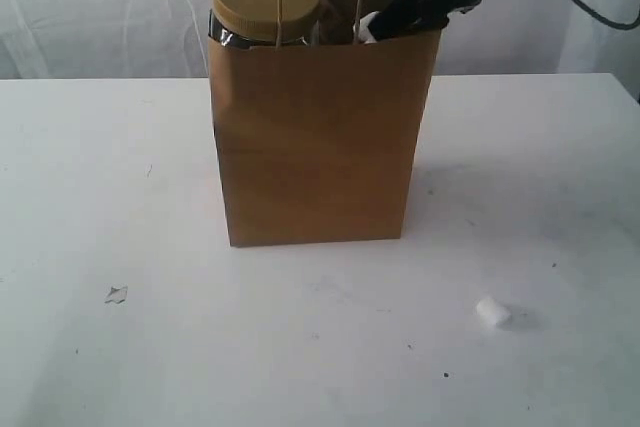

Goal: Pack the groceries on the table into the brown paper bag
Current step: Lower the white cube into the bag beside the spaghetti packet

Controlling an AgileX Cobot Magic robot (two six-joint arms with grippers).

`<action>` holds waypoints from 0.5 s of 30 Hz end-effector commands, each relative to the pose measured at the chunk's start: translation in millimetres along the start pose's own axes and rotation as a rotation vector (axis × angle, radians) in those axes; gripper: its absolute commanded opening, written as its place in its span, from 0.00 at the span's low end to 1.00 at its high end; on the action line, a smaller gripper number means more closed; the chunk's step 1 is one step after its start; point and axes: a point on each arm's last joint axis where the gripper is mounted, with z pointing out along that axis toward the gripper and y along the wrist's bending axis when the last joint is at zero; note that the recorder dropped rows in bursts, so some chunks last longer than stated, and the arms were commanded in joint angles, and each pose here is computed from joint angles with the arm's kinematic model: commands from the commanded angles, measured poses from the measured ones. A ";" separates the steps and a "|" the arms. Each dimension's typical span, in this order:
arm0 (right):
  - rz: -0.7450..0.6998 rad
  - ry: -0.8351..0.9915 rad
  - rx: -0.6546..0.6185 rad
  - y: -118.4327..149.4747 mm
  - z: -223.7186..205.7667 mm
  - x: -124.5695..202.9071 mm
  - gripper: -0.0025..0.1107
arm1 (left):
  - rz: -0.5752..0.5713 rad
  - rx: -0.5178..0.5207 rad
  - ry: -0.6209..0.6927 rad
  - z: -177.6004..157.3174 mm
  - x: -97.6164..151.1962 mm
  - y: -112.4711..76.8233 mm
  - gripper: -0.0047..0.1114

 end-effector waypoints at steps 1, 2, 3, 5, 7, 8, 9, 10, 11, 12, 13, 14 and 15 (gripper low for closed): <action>0.016 -0.014 0.035 -1.2 -0.8 -3.6 0.47 | 0.008 0.005 -0.002 -0.5 1.0 -0.2 0.04; 0.061 -0.029 0.061 -3.0 -2.0 -5.5 0.47 | 0.008 0.005 -0.002 -0.5 1.0 -0.2 0.04; 0.091 -0.037 0.073 -4.3 -1.9 -5.9 0.46 | 0.008 0.005 -0.002 -0.5 1.0 -0.2 0.04; 0.099 -0.020 0.081 -3.5 -4.1 -5.6 0.45 | 0.008 0.005 -0.002 -0.5 1.0 -0.2 0.04; 0.081 0.013 0.081 -1.2 -7.3 -4.5 0.44 | 0.008 0.005 -0.002 -0.5 1.0 -0.2 0.04; 0.074 0.031 0.086 -0.3 -9.4 -4.1 0.44 | 0.008 0.005 -0.002 -0.5 1.0 -0.2 0.04; 0.070 0.041 0.091 0.1 -11.8 -3.8 0.44 | 0.008 0.005 -0.002 -0.5 1.0 -0.2 0.04; 0.066 0.048 0.097 0.6 -13.4 -4.0 0.44 | 0.008 0.005 -0.002 -0.5 1.0 -0.2 0.04; 0.060 0.051 0.103 1.5 -15.5 -4.9 0.44 | 0.008 0.005 -0.002 -0.5 1.0 -0.2 0.04; 0.056 0.052 0.107 2.1 -17.1 -5.6 0.44 | 0.008 0.005 -0.002 -0.5 1.0 -0.2 0.04; 0.052 0.051 0.111 3.1 -19.0 -6.7 0.44 | 0.008 0.005 -0.002 -0.5 1.0 -0.2 0.04; 0.049 0.049 0.113 3.9 -20.5 -7.8 0.44 | 0.008 0.005 -0.002 -0.5 1.0 -0.2 0.04; 0.047 0.047 0.116 4.8 -22.1 -8.9 0.44 | 0.008 0.005 -0.002 -0.5 1.0 -0.2 0.04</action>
